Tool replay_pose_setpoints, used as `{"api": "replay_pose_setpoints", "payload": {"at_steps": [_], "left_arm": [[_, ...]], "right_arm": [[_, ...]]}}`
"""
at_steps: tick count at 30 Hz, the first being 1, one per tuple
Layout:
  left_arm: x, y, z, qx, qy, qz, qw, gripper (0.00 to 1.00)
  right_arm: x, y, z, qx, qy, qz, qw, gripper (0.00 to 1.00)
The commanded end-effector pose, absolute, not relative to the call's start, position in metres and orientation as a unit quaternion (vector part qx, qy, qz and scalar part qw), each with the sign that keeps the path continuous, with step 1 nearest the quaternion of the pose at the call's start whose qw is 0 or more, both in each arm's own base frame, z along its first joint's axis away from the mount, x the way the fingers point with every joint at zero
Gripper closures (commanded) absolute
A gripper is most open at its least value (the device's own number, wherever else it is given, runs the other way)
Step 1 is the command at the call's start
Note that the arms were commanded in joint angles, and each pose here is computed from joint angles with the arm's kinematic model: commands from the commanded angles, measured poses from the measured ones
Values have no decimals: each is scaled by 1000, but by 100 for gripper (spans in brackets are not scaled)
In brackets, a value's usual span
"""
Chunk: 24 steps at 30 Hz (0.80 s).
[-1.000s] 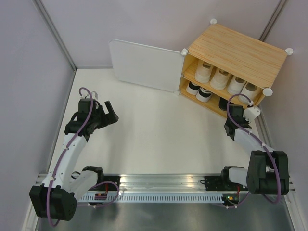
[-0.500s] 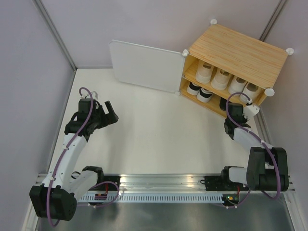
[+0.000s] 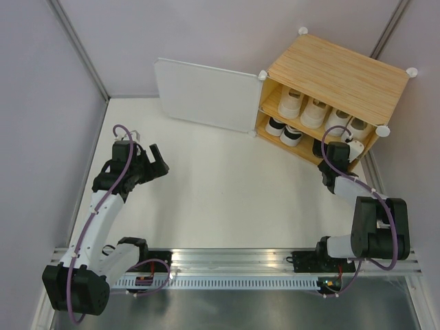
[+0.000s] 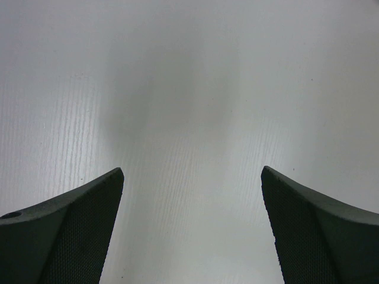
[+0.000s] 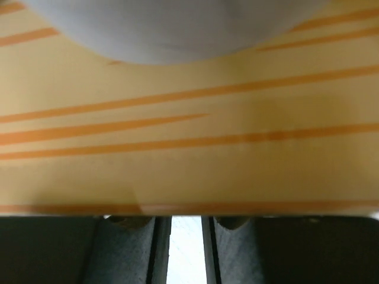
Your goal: Place and organize the shoes in the shoe cabinet
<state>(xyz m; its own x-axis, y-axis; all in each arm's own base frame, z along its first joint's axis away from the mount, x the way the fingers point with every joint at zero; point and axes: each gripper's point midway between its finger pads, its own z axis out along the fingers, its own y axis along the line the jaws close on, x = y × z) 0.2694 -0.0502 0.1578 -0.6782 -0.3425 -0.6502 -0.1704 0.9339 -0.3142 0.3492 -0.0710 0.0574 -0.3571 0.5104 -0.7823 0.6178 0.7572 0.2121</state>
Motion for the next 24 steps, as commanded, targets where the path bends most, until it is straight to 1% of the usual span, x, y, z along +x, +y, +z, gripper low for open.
{"api": "replay_pose_setpoints", "payload": {"at_steps": [1,3,4,5,8,9,11,14,16,17,20,24], "left_arm": [[275,-47,166,-125,902,-106,399,0],[275,-47,165,-125,902,-105,399,0],[275,-47,166,-126,902,-106,398,0],[275,-47,166,-125,902,-107,399,0],[275,-49,165,-124,903,-109,397,0],[275,-48,165,-124,903,-109,397,0],[275,-49,165,-124,903,-110,396,0],[275,-49,165,-124,903,-109,397,0],[275,-48,165,-124,903,-109,397,0],[275,-48,165,-125,903,-108,397,0],[274,-47,165,-126,902,-106,399,0],[275,-48,165,-125,903,-107,397,0]], "right_arm": [[387,-61,97,320,798,-5,511,71],[372,-76,91,346,791,-47,503,66],[368,-78,96,350,785,-51,508,64],[363,-82,95,360,780,-61,508,59],[348,-90,94,385,771,-81,501,52],[339,-96,91,396,766,-102,496,50],[336,-99,92,401,759,-108,502,45],[342,-100,94,401,750,-104,515,43],[342,-106,89,412,745,-119,510,41],[344,-107,89,417,743,-122,510,37],[345,-114,85,429,739,-142,500,32],[349,-117,80,431,736,-153,498,31]]}}
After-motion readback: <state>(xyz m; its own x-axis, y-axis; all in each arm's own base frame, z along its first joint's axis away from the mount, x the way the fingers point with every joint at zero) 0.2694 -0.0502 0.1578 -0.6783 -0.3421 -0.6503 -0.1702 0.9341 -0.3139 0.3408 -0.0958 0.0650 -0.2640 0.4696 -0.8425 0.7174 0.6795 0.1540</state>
